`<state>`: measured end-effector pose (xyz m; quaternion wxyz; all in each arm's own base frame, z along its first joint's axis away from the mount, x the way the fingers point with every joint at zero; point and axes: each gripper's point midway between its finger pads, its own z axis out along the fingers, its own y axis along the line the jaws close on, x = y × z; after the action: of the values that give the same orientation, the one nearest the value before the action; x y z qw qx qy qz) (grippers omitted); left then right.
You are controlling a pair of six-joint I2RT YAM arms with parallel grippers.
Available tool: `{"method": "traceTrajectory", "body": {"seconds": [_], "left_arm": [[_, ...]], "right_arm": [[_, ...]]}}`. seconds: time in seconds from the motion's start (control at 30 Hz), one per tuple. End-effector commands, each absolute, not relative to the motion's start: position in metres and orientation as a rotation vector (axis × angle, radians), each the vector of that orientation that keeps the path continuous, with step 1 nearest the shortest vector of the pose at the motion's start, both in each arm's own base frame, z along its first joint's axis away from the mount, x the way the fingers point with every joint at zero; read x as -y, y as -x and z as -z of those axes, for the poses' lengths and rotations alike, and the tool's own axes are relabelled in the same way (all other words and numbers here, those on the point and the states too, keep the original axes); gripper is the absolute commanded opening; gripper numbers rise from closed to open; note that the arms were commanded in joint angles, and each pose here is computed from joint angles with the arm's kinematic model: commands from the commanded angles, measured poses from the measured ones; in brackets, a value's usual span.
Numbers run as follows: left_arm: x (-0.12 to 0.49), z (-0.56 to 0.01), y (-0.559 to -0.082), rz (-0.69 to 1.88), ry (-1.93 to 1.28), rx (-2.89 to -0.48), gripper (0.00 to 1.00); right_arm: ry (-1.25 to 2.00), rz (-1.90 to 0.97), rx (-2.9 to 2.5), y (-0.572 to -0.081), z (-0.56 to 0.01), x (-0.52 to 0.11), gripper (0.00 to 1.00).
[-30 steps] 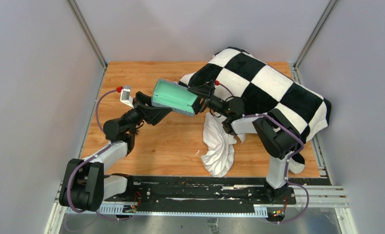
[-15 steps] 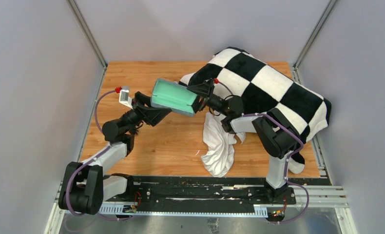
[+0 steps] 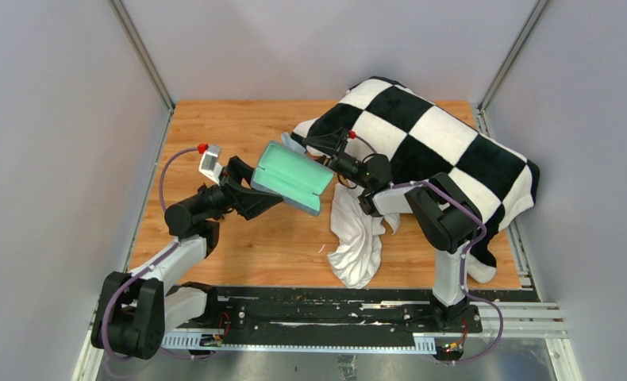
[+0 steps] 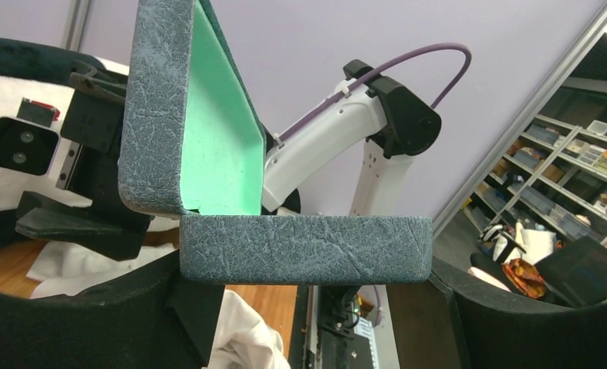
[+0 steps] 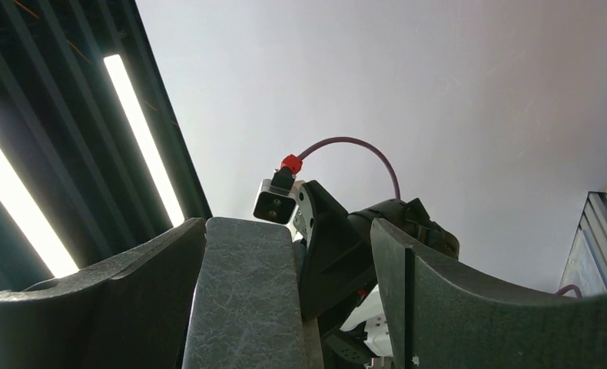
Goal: Organize the sunglasses
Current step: Open the sunglasses case.
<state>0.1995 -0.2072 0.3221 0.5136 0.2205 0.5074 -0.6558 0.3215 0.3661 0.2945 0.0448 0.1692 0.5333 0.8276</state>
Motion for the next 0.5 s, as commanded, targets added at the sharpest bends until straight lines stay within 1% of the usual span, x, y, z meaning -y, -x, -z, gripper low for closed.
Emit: {"method": "traceTrajectory", "body": {"seconds": [0.0,0.1,0.23,0.37,0.47], "left_arm": [[0.207,-0.332,-0.19,1.574,-0.581,-1.163,0.0],[0.208,-0.331,-0.19,1.621,-0.559,-1.202,0.0],[0.208,-0.328,-0.182,1.679,-0.534,-1.255,0.0],[0.208,-0.324,-0.18,1.67,-0.512,-1.312,0.0],[0.209,-0.317,-0.183,1.637,-0.504,-1.385,0.0]], "right_arm": [[-0.726,-2.829,-1.612,-0.319,-0.333,-0.36,0.84],[-0.513,-2.786,-1.647,-0.312,-0.346,-0.362,0.84],[-0.277,-2.61,-1.768,-0.301,-0.346,-0.364,0.84],[-0.061,-2.458,-1.821,-0.287,-0.351,-0.36,0.84],[0.177,-2.339,-1.82,-0.272,-0.361,-0.354,0.83]]}}
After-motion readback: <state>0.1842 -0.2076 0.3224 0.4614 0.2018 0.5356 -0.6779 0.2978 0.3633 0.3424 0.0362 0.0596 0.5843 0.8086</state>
